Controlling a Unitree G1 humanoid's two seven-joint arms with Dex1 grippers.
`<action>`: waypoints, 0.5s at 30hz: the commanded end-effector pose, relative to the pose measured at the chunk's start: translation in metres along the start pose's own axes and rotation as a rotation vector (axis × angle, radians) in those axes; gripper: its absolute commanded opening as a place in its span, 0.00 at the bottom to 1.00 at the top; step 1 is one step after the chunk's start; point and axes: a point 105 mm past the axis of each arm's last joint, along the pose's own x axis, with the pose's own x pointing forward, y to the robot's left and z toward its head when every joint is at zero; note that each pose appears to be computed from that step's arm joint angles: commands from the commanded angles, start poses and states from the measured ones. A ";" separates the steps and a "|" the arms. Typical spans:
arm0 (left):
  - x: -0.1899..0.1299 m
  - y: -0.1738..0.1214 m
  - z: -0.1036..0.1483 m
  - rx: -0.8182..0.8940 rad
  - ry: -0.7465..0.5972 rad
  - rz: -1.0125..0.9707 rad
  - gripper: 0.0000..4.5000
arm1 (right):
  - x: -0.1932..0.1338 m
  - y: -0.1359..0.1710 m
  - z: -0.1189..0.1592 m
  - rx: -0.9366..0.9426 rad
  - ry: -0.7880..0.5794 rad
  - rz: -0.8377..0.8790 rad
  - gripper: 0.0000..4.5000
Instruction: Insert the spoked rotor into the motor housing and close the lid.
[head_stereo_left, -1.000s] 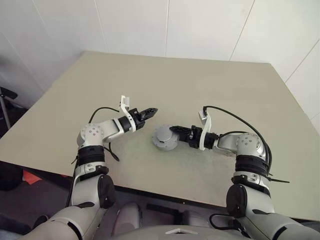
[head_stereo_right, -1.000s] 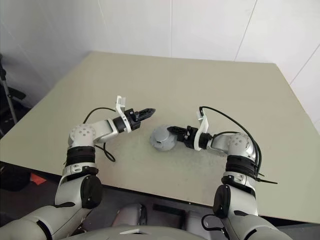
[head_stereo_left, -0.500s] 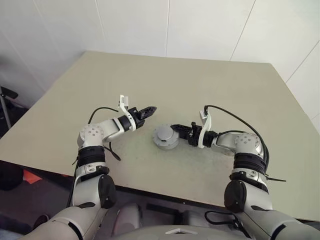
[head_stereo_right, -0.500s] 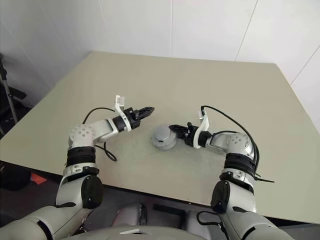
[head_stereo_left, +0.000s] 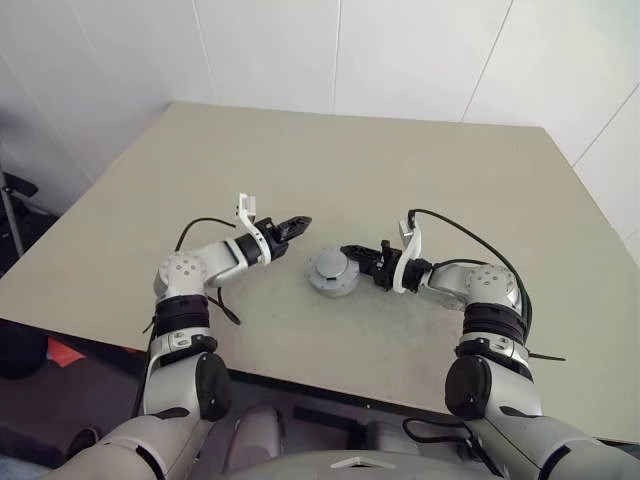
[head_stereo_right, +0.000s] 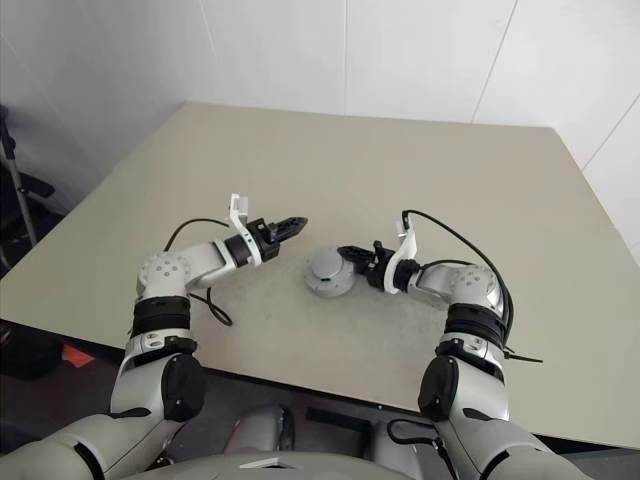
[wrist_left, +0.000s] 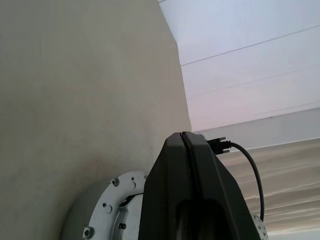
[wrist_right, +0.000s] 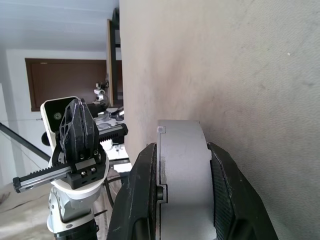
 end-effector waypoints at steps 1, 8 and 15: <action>-0.001 -0.009 0.007 0.028 -0.022 -0.026 0.00 | 0.000 0.017 0.015 -0.025 -0.052 0.049 0.27; -0.002 -0.010 0.009 0.023 -0.041 -0.036 0.00 | 0.002 0.015 0.033 0.058 -0.151 0.038 0.27; -0.013 -0.020 0.017 0.005 -0.119 -0.125 0.00 | 0.006 0.022 0.048 0.125 -0.248 0.071 0.27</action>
